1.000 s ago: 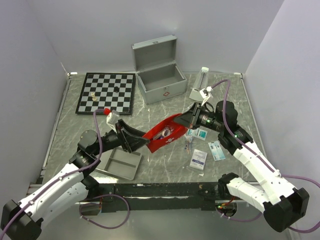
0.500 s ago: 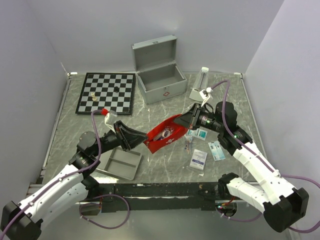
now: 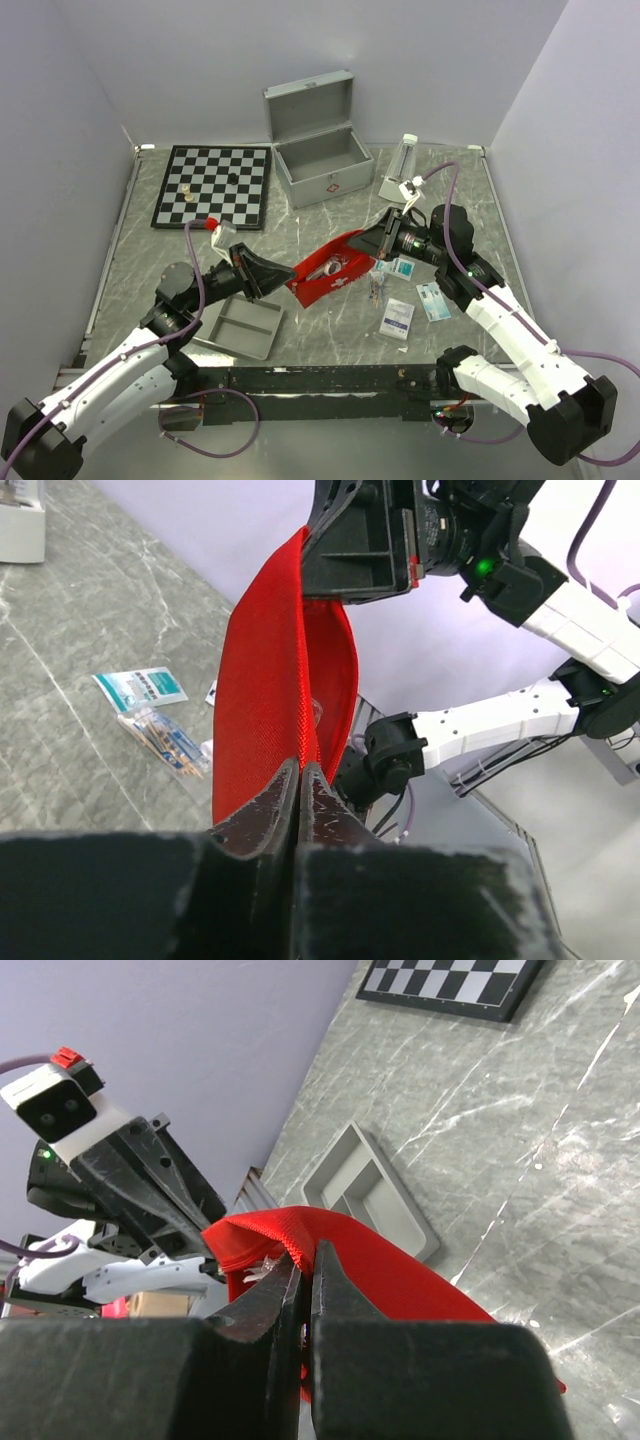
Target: Organize the medicine kit
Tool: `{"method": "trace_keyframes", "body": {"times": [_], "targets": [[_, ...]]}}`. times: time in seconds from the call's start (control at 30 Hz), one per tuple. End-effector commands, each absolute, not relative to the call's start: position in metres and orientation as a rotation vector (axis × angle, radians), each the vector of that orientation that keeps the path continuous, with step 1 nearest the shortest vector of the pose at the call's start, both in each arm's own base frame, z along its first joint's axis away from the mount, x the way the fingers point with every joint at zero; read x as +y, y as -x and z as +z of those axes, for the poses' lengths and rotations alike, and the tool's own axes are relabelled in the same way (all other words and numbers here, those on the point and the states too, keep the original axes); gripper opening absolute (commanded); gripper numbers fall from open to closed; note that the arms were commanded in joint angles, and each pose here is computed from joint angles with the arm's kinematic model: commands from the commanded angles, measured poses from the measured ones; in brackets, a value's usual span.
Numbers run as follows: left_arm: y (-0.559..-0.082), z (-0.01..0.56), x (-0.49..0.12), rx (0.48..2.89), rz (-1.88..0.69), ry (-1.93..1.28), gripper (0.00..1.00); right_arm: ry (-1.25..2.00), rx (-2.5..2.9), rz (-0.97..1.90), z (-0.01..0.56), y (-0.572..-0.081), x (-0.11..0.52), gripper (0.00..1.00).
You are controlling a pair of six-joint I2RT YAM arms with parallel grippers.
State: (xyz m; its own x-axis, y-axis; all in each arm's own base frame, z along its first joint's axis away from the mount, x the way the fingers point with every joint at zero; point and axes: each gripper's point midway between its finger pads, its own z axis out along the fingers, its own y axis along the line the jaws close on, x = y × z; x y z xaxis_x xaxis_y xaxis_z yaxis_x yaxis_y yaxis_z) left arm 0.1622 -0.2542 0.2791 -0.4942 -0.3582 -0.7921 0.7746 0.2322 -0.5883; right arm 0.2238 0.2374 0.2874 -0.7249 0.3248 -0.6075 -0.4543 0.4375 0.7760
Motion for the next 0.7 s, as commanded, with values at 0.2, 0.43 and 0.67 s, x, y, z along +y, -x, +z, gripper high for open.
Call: {"method": "trace_keyframes", "body": {"times": [0.2, 0.43, 0.67], "targets": [[-0.172, 0.285, -0.261, 1.606, -1.482, -0.346, 0.01, 0.198, 1.926, 1.261, 0.297, -0.233, 0.233, 0.63], [-0.210, 0.255, -0.266, 1.937, -1.356, -0.114, 0.01, 0.199, 1.940, 0.982, 0.297, -0.249, 0.213, 0.82], [-0.240, 0.251, -0.256, 2.044, -1.240, 0.190, 0.01, 0.297, 1.885, 0.843, 0.308, -0.242, 0.219, 0.80]]}}
